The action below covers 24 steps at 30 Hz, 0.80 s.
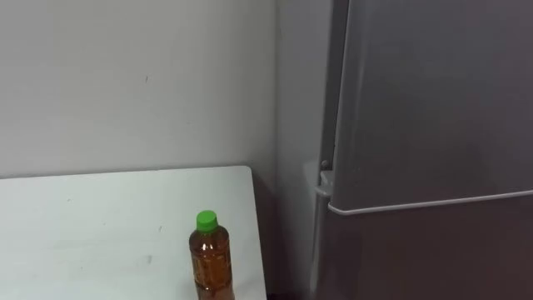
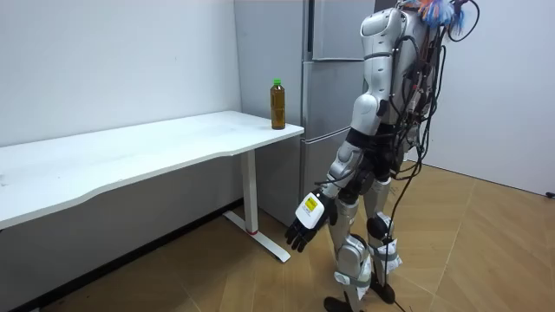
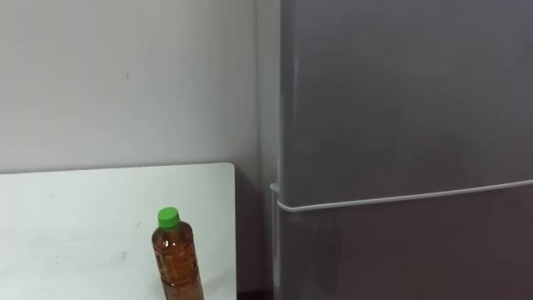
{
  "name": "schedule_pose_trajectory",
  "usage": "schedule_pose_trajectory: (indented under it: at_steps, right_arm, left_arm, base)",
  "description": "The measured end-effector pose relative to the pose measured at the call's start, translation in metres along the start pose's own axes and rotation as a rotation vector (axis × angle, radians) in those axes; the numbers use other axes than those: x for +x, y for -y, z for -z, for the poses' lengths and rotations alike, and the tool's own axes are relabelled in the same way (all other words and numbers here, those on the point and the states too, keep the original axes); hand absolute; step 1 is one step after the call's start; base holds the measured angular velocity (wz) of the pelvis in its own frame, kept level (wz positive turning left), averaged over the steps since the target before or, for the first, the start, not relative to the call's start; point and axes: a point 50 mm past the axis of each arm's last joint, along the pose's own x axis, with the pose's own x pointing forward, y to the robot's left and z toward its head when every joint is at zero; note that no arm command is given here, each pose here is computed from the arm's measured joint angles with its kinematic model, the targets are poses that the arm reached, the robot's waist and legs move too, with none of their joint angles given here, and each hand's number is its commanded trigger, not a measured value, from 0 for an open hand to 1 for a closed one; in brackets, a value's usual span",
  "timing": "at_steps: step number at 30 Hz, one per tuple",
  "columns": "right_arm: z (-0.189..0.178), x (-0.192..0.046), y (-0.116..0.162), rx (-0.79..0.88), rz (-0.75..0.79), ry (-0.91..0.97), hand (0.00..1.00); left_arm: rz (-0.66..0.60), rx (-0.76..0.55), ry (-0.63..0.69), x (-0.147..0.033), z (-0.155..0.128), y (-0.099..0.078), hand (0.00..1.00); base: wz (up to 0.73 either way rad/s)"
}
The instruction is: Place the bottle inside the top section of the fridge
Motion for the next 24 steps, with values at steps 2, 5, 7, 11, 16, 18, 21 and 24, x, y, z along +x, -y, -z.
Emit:
schedule_pose_trajectory:
  at_steps: [2,5,7,11,16,18,21,24]
  right_arm:
    - [0.000,0.000,0.000,0.000,0.001,0.000,0.00]
    - [0.000,0.000,0.000,0.000,0.001,0.000,0.00]
    - [0.000,0.000,0.000,0.001,0.002,0.000,0.00]
    - [0.000,0.000,0.001,0.001,0.002,0.000,0.00]
    - [0.000,0.000,0.001,0.002,0.005,0.000,0.00]
    - [0.000,0.000,0.001,0.005,0.008,-0.001,0.00]
    - [0.000,0.000,0.001,0.007,0.011,-0.002,0.00]
    - [0.001,0.000,0.001,0.022,0.010,-0.012,0.00]
  left_arm:
    - [-0.001,0.002,0.003,0.000,-0.001,0.000,0.00]
    - [-0.001,0.003,0.005,0.000,-0.001,0.000,0.00]
    - [-0.001,0.004,0.004,0.000,-0.001,0.000,0.00]
    - [-0.001,0.003,0.003,0.000,-0.001,0.000,0.00]
    - [0.000,0.004,-0.001,0.000,0.001,0.000,0.00]
    - [-0.002,-0.009,-0.009,0.000,0.002,0.000,0.00]
    - [-0.014,-0.069,-0.034,0.001,0.005,-0.003,0.00]
    - [-0.022,-0.148,-0.070,0.000,0.010,-0.005,0.00]
  base:
    - [0.00]
    - [0.00]
    - [0.00]
    - [0.00]
    - [0.00]
    - [0.00]
    - [0.00]
    - [0.00]
